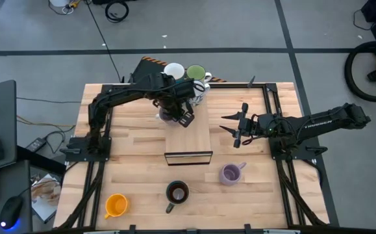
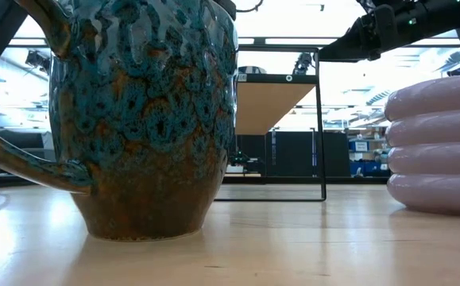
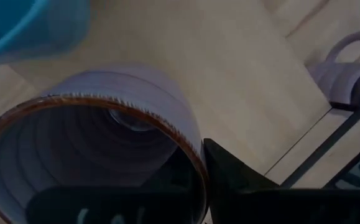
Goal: Place coffee mugs
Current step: Put the left purple mug on the shelf
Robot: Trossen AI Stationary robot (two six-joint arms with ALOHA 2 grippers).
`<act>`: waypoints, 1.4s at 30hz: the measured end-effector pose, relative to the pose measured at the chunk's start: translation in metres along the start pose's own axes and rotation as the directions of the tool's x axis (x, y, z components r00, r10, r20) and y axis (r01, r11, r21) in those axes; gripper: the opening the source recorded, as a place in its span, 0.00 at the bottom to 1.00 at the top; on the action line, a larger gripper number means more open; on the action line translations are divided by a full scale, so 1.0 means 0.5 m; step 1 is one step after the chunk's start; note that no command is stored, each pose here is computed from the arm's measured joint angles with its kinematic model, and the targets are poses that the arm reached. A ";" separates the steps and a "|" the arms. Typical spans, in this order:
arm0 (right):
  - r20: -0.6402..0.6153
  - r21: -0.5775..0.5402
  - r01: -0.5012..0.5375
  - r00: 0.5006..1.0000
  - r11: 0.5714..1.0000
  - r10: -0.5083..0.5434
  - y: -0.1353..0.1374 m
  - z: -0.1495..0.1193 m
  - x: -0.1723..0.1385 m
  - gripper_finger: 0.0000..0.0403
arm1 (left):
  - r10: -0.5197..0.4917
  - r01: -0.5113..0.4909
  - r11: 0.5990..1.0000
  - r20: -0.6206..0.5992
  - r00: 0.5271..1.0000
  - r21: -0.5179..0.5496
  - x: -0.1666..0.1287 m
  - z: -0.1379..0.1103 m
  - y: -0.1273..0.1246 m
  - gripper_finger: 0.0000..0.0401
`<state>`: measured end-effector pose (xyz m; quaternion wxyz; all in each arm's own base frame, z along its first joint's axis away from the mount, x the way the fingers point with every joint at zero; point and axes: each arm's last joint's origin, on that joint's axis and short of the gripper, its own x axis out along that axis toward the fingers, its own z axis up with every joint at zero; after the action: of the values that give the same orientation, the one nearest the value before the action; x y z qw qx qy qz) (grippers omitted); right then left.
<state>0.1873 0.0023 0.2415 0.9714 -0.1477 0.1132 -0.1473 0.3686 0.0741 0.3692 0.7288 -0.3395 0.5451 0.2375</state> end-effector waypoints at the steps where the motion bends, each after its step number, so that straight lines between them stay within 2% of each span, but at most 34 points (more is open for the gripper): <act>1: 0.001 0.000 0.000 1.000 1.000 0.000 0.000 0.000 0.000 0.45 | 0.003 -0.003 1.000 -0.006 1.000 0.007 0.003 0.001 0.001 0.06; 14: 0.003 0.000 -0.005 1.000 1.000 0.005 0.000 0.000 0.000 0.45 | 0.002 -0.001 0.998 -0.004 1.000 0.060 0.024 0.017 0.000 0.07; 26: 0.002 0.000 -0.005 1.000 1.000 0.005 0.000 0.000 0.000 0.45 | -0.005 -0.004 0.993 0.074 0.997 0.120 0.026 0.029 -0.008 0.28; 32: -0.004 -0.002 -0.007 1.000 1.000 0.007 0.001 -0.001 0.000 0.45 | -0.004 -0.011 0.981 0.074 0.997 0.191 0.027 0.025 -0.013 0.31; 36: -0.006 0.000 -0.007 1.000 1.000 0.007 0.001 -0.001 0.000 0.45 | 0.039 -0.060 0.946 0.072 0.997 0.320 0.028 0.012 -0.021 0.31; 42: -0.006 0.007 -0.007 1.000 1.000 0.007 0.001 -0.001 0.000 0.45 | 0.120 -0.156 0.831 0.103 0.988 0.534 0.031 -0.016 -0.045 0.31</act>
<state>0.1872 0.0024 0.2407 0.9721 -0.1432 0.1162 -0.1446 0.3840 0.0529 0.3583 0.7932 -0.0725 0.5889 0.1371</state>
